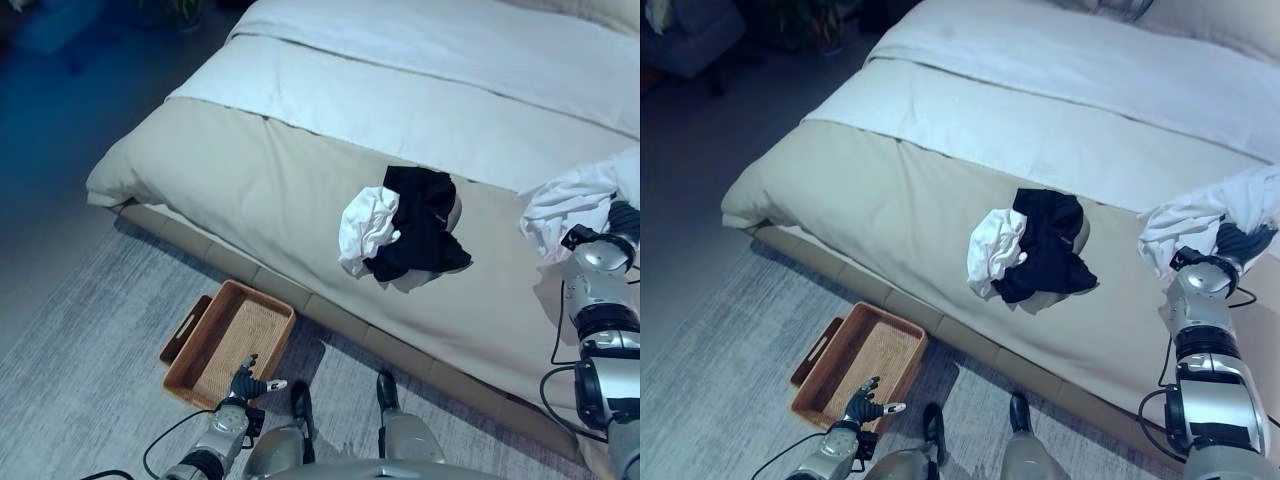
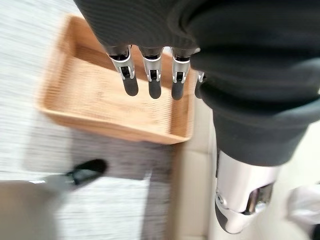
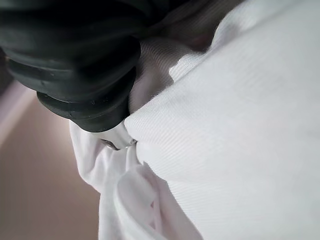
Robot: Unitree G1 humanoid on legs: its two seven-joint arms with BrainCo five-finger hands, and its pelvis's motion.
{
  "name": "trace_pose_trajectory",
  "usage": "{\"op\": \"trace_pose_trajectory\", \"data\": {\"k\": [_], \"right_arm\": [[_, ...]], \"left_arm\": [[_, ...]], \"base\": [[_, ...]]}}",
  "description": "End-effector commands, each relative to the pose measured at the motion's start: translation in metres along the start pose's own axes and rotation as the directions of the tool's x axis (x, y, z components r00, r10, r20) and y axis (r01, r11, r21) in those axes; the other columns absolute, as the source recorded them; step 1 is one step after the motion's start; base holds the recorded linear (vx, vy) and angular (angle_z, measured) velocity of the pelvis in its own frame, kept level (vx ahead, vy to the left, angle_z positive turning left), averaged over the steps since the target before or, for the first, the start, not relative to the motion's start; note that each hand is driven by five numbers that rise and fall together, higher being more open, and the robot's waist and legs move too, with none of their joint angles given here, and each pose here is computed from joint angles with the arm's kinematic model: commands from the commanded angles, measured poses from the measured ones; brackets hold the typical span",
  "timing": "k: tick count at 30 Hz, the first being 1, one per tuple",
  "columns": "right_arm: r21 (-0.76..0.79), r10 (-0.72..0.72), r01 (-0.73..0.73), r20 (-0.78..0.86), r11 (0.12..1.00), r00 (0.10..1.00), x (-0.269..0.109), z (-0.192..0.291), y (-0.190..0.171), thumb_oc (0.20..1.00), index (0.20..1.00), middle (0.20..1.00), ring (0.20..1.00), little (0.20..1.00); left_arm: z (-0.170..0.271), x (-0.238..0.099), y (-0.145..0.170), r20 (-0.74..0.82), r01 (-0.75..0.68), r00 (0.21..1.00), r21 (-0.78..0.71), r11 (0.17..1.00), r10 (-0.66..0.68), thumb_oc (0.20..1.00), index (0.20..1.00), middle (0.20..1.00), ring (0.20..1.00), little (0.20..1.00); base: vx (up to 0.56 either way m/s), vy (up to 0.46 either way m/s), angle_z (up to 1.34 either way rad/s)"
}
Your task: Pick up clothes into the bucket
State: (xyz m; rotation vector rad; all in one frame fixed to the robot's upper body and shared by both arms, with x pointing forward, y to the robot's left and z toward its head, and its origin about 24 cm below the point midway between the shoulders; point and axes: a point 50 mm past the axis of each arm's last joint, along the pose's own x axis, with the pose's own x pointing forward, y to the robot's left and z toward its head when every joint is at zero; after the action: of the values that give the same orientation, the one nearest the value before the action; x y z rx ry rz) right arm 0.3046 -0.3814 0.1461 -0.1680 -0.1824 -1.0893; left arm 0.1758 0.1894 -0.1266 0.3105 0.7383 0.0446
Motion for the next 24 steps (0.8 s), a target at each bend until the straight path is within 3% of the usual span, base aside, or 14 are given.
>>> {"op": "trace_pose_trajectory", "data": {"k": [1,6,12,16,17,18,20,21,24], "right_arm": [[0.055,-0.017,0.002,0.274,0.998,0.962,0.01,0.055,-0.006,0.2,0.2,0.2,0.2,0.2],[0.05,0.064,-0.091,0.403,0.995,0.913,-0.007,0.075,0.003,0.2,0.2,0.2,0.2,0.2],[-0.085,0.391,-0.397,0.446,0.914,0.805,-0.034,0.078,0.031,0.2,0.2,0.2,0.2,0.2],[-0.224,0.626,-0.595,0.427,0.772,0.652,-0.058,0.078,0.052,0.2,0.2,0.2,0.2,0.2],[-0.265,0.718,-0.68,0.412,0.684,0.561,-0.071,0.078,0.058,0.2,0.2,0.2,0.2,0.2],[-0.265,0.718,-0.68,0.411,0.683,0.561,-0.071,0.078,0.058,0.2,0.2,0.2,0.2,0.2],[-0.304,0.832,-0.791,0.364,0.531,0.418,-0.087,0.078,0.066,0.2,0.2,0.2,0.2,0.2],[-0.304,0.832,-0.792,0.364,0.53,0.418,-0.086,0.078,0.066,0.2,0.2,0.2,0.2,0.2],[-0.288,0.889,-0.866,0.342,0.409,0.305,-0.101,0.079,0.071,0.2,0.2,0.2,0.2,0.2]], "left_arm": [[0.021,0.006,0.001,0.087,0.009,0.996,0.005,1.0,-0.009,1.0,1.0,1.0,1.0,1.0],[0.072,0.005,0.0,0.306,0.057,0.95,-0.005,0.998,-0.052,1.0,1.0,1.0,1.0,1.0],[0.172,-0.019,0.016,0.669,0.077,0.735,0.076,0.994,-0.108,1.0,1.0,1.0,1.0,1.0],[0.237,-0.048,0.027,0.841,0.061,0.528,0.102,0.993,-0.119,1.0,1.0,1.0,1.0,1.0],[0.264,-0.066,0.027,0.898,0.085,0.42,0.108,0.99,-0.134,1.0,1.0,1.0,1.0,1.0],[0.264,-0.067,0.027,0.898,0.086,0.42,0.108,0.99,-0.134,1.0,1.0,1.0,1.0,1.0],[0.288,-0.083,0.022,0.929,0.125,0.321,0.151,0.981,-0.184,1.0,1.0,1.0,1.0,1.0],[0.288,-0.083,0.022,0.929,0.125,0.321,0.151,0.981,-0.184,1.0,1.0,1.0,1.0,1.0],[0.304,-0.093,0.02,0.94,0.112,0.257,0.203,0.973,-0.226,1.0,1.0,1.0,1.0,1.0]], "base": [[0.12,-0.05,0.01],[0.1,-0.045,0.02],[0.06,-0.03,0.0],[0.05,-0.028,0.01],[0.03,-0.024,0.01],[0.0,0.0,0.0],[0.03,-0.01,0.0],[0.04,-0.009,-0.01],[0.0,0.0,0.0]]}}
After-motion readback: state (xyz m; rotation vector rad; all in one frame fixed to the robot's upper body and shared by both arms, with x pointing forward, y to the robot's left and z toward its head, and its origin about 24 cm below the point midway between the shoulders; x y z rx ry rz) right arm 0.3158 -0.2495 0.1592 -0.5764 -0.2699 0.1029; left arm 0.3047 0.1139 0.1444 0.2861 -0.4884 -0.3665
